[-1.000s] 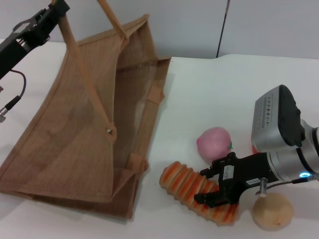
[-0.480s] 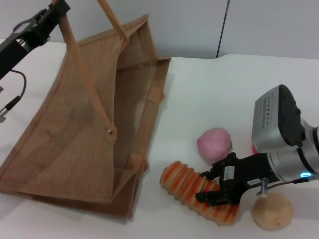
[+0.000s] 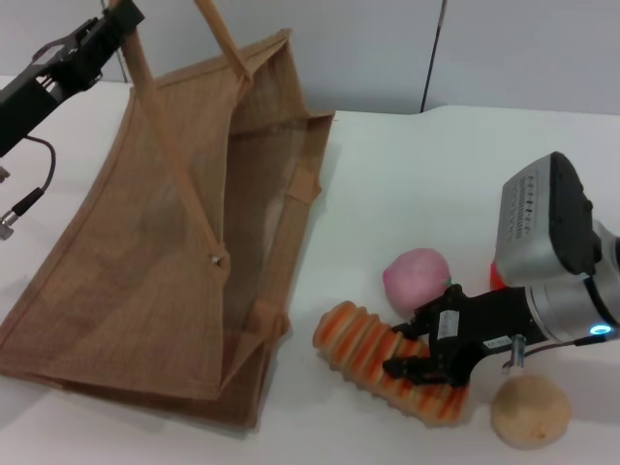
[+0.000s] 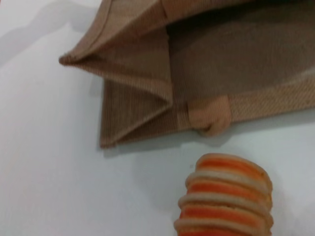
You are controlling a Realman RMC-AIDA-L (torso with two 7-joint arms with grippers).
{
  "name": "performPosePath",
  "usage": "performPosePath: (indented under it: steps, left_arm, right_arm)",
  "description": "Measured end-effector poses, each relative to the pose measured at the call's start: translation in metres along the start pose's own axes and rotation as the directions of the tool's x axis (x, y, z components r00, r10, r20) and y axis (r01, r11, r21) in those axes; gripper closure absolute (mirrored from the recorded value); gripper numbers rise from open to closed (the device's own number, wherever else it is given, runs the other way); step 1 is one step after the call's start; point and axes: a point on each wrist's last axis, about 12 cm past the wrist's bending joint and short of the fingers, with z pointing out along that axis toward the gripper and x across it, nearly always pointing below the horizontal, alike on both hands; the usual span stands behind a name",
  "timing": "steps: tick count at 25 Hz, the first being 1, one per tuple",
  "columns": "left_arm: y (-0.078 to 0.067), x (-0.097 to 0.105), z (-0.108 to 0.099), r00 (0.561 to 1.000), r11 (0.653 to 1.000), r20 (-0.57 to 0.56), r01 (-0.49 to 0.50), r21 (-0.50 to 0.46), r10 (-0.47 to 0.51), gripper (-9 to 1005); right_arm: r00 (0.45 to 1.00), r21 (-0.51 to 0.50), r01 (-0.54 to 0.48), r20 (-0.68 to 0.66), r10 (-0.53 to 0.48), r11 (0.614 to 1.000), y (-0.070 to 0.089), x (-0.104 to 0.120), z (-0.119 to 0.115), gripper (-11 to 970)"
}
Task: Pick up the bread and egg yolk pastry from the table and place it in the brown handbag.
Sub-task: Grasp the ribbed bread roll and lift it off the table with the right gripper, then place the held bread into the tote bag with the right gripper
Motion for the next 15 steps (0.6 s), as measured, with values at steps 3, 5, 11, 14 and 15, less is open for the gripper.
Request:
performPosePath:
  steps: [3,5,11,14,15]
  left_arm:
    - [-0.004,-0.001,0.004,1.0,0.999,-0.011,-0.001,0.045,0.001,844]
    - [-0.006,-0.001,0.007,1.0,0.997,-0.029,0.009,0.07,-0.007,843]
    - [-0.013,-0.005,0.016,0.996,0.987,-0.086,0.05,0.152,-0.037,841]
    - [-0.019,-0.007,0.021,0.994,0.973,-0.1,0.067,0.219,-0.046,840]
    - [-0.019,-0.007,0.021,0.994,0.973,-0.1,0.067,0.219,-0.046,840]
  right_arm:
    - [0.999,0.005,0.014,0.031,-0.014,1.0,0.0,-0.006,-0.011,516]
    - [0.998,0.015,0.035,0.052,-0.035,0.999,0.001,-0.01,-0.019,529]
    - [0.989,0.06,0.094,0.109,-0.101,0.994,0.004,-0.026,-0.038,572]
    - [0.982,0.093,0.132,0.124,-0.143,0.987,0.004,-0.039,-0.037,597]
    - [0.982,0.093,0.132,0.124,-0.143,0.987,0.004,-0.039,-0.037,607]
